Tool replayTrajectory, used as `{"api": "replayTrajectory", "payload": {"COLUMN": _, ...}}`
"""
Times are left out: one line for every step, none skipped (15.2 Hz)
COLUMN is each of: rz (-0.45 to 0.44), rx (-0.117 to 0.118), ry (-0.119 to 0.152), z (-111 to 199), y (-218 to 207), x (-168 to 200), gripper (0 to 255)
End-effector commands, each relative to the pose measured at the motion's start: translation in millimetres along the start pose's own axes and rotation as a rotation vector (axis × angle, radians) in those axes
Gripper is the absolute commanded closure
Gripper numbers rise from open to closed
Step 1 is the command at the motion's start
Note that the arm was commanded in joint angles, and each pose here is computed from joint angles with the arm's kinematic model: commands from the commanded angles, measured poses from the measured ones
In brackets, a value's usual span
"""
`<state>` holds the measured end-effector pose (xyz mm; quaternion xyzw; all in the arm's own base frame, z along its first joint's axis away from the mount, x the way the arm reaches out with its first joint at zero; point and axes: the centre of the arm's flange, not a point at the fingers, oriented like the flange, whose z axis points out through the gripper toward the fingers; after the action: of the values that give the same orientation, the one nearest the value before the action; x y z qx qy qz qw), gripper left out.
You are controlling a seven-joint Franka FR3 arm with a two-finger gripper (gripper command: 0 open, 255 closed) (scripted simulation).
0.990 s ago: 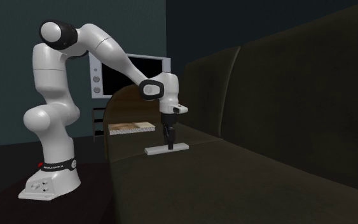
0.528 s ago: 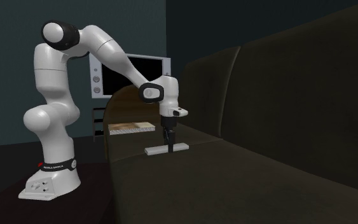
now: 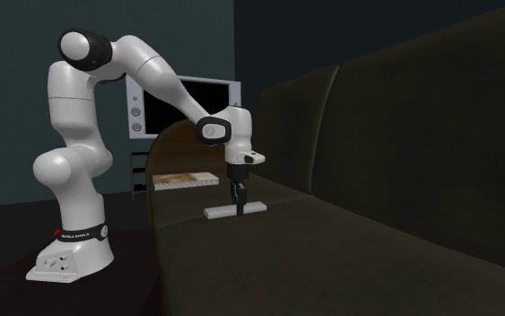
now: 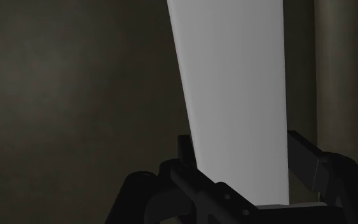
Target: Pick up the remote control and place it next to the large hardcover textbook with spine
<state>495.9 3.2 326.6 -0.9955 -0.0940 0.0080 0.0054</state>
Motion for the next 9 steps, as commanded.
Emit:
{"api": "replayTrajectory", "payload": {"rz": 0.001, "rx": 0.0, "ry": -0.002, "z": 0.9, "y": 0.5, "x": -0.3, "gripper": 255}}
{"api": "replayTrajectory", "payload": {"rz": 0.001, "rx": 0.0, "ry": -0.002, "z": 1.0, "y": 0.5, "x": -0.5, "gripper": 255}}
{"api": "replayTrajectory", "payload": {"rz": 0.001, "rx": 0.0, "ry": -0.002, "z": 0.9, "y": 0.7, "x": -0.3, "gripper": 255}}
{"api": "replayTrajectory", "payload": {"rz": 0.001, "rx": 0.0, "ry": -0.002, "z": 0.8, "y": 0.4, "x": -0.2, "gripper": 255}}
{"api": "replayTrajectory", "payload": {"rz": 0.001, "rx": 0.0, "ry": -0.002, "z": 0.8, "y": 0.4, "x": -0.3, "gripper": 255}}
{"api": "replayTrajectory", "payload": {"rz": 0.001, "rx": 0.0, "ry": -0.002, "z": -4.5, "y": 0.4, "x": -0.4, "gripper": 255}}
{"api": "replayTrajectory", "payload": {"rz": 0.001, "rx": 0.0, "ry": -0.002, "z": -9.8, "y": 0.3, "x": -0.6, "gripper": 255}}
{"api": "replayTrajectory", "payload": {"rz": 0.001, "rx": 0.0, "ry": -0.002, "z": -15.0, "y": 0.2, "x": -0.6, "gripper": 255}}
{"api": "replayTrajectory", "payload": {"rz": 0.001, "rx": 0.0, "ry": -0.002, "z": -20.3, "y": 0.2, "x": -0.6, "gripper": 255}}
